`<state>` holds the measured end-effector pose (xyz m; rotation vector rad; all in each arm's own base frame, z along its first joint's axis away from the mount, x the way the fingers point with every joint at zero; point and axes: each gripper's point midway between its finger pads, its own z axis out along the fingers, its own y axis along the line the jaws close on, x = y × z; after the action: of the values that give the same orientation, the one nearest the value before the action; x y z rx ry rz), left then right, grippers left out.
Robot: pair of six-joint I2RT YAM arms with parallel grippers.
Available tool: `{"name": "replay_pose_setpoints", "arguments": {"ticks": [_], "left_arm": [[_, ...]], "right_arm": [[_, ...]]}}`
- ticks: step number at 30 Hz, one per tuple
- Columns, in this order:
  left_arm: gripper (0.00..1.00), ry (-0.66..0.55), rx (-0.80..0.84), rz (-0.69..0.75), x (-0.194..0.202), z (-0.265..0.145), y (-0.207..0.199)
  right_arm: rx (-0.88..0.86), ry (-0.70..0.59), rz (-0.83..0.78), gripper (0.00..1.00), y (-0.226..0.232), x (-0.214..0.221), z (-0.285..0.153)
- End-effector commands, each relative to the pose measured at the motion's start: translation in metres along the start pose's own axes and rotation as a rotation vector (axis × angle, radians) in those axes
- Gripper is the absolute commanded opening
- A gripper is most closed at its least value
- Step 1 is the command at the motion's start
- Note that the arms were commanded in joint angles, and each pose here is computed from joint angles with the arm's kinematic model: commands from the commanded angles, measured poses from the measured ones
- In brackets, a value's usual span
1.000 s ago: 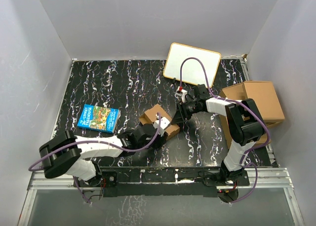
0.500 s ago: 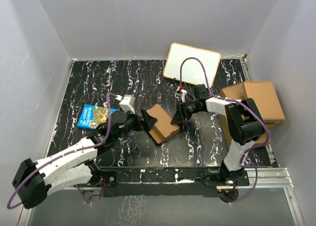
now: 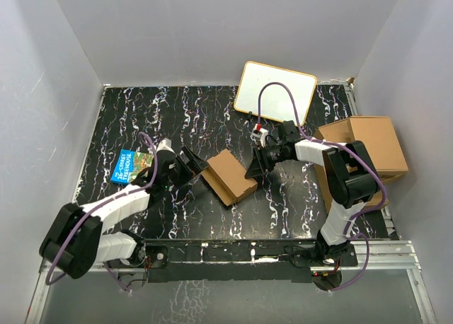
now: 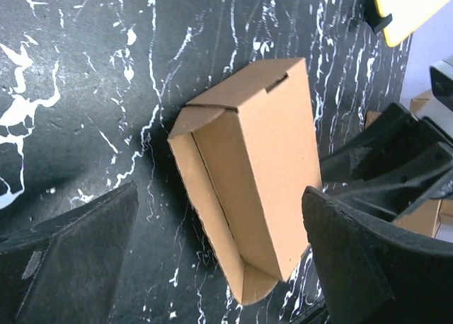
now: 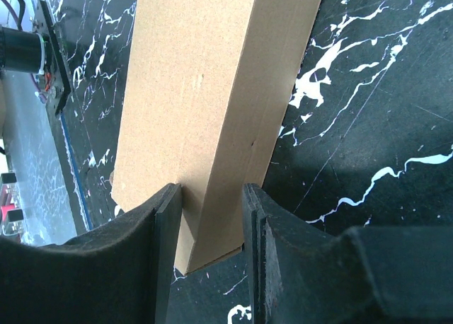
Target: Fold the paper box
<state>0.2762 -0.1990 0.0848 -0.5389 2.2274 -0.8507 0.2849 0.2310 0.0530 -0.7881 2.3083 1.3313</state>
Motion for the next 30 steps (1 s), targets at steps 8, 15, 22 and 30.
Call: {"name": "replay_pose_setpoints", "arguments": {"ticks": [8, 15, 22, 30], "left_arm": [[0.93, 0.041, 0.056, -0.103, -0.004, 0.043, -0.002], [0.89, 0.045, 0.059, -0.121, -0.003, 0.056, 0.000], [0.72, 0.074, 0.033, -0.136, 0.005, 0.062, 0.008], [0.48, 0.099, 0.016, -0.121, 0.011, 0.064, 0.014]], "right_arm": [[0.094, 0.037, -0.050, 0.42, -0.023, 0.006, 0.007], [0.091, 0.042, -0.051, 0.42, -0.023, 0.007, 0.008], [0.091, 0.046, -0.053, 0.42, -0.023, 0.008, 0.009], [0.092, 0.057, -0.053, 0.41, -0.024, 0.010, 0.011]]}}
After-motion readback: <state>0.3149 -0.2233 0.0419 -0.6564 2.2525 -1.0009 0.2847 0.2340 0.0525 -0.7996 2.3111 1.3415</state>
